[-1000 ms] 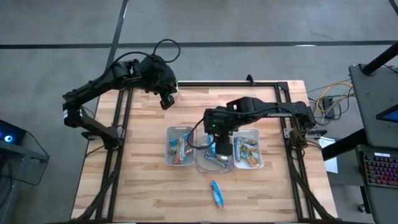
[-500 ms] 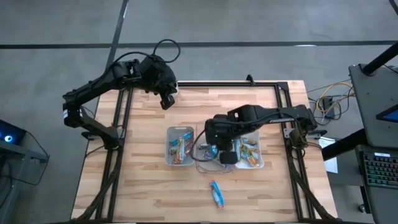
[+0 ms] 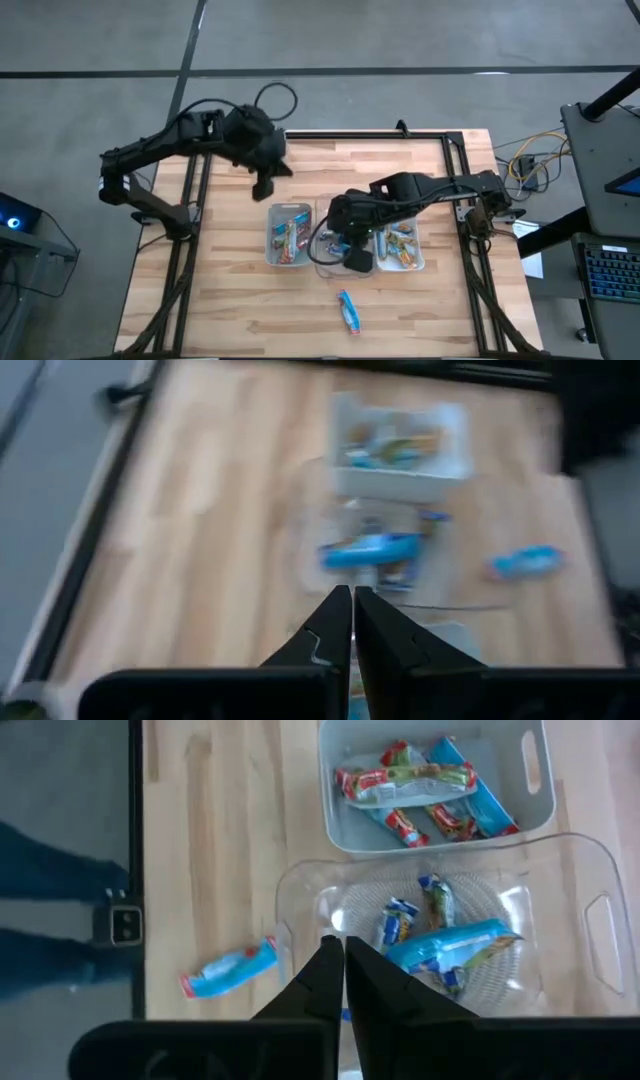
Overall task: Pick and place Granola Bars by type
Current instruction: Put the red granola bar into the gray bin
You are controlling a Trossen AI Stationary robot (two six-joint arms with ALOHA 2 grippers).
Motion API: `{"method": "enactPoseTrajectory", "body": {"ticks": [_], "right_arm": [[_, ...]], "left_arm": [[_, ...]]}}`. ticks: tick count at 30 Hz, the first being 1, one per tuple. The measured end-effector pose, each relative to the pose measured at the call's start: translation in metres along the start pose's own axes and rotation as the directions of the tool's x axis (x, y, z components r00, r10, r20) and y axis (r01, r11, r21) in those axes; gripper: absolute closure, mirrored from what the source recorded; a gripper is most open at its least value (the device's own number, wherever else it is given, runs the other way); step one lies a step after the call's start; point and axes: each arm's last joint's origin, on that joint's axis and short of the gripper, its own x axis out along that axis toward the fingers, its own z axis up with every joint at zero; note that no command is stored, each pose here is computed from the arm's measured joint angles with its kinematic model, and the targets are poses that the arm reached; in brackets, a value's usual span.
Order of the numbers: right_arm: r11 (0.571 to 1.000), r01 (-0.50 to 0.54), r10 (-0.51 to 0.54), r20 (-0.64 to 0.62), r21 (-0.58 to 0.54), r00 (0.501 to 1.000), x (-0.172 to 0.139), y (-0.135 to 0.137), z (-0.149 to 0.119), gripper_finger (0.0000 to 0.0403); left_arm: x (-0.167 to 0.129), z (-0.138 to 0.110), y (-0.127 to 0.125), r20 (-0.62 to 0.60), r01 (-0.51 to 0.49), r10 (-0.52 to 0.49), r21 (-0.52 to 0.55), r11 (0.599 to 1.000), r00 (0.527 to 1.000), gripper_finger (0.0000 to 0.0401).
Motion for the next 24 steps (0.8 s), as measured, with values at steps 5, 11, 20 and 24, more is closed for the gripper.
{"method": "enactPoseTrajectory", "body": {"ticks": [5, 11, 20, 24], "right_arm": [[0.996, -0.014, 0.011, 0.035, 0.086, 0.999, -0.009, 0.001, 0.002, 0.0394], [0.992, 0.021, -0.040, 0.156, 0.126, 0.987, -0.044, 0.004, -0.002, 0.0394], [0.992, 0.103, -0.122, 0.366, 0.072, 0.923, -0.117, 0.010, -0.035, 0.0394], [0.994, 0.111, -0.098, 0.386, -0.012, 0.917, -0.132, 0.012, -0.051, 0.0394]], "left_arm": [[-0.006, 0.000, -0.037, 0.018, 0.142, -0.148, 0.184, 0.973, 0.989, 0.0401], [-0.022, -0.005, -0.083, 0.043, 0.268, -0.298, 0.334, 0.904, 0.954, 0.0401], [-0.033, -0.006, -0.125, 0.090, 0.379, -0.445, 0.394, 0.838, 0.891, 0.0401], [-0.020, 0.001, -0.133, 0.122, 0.372, -0.446, 0.382, 0.846, 0.887, 0.0401]]}}
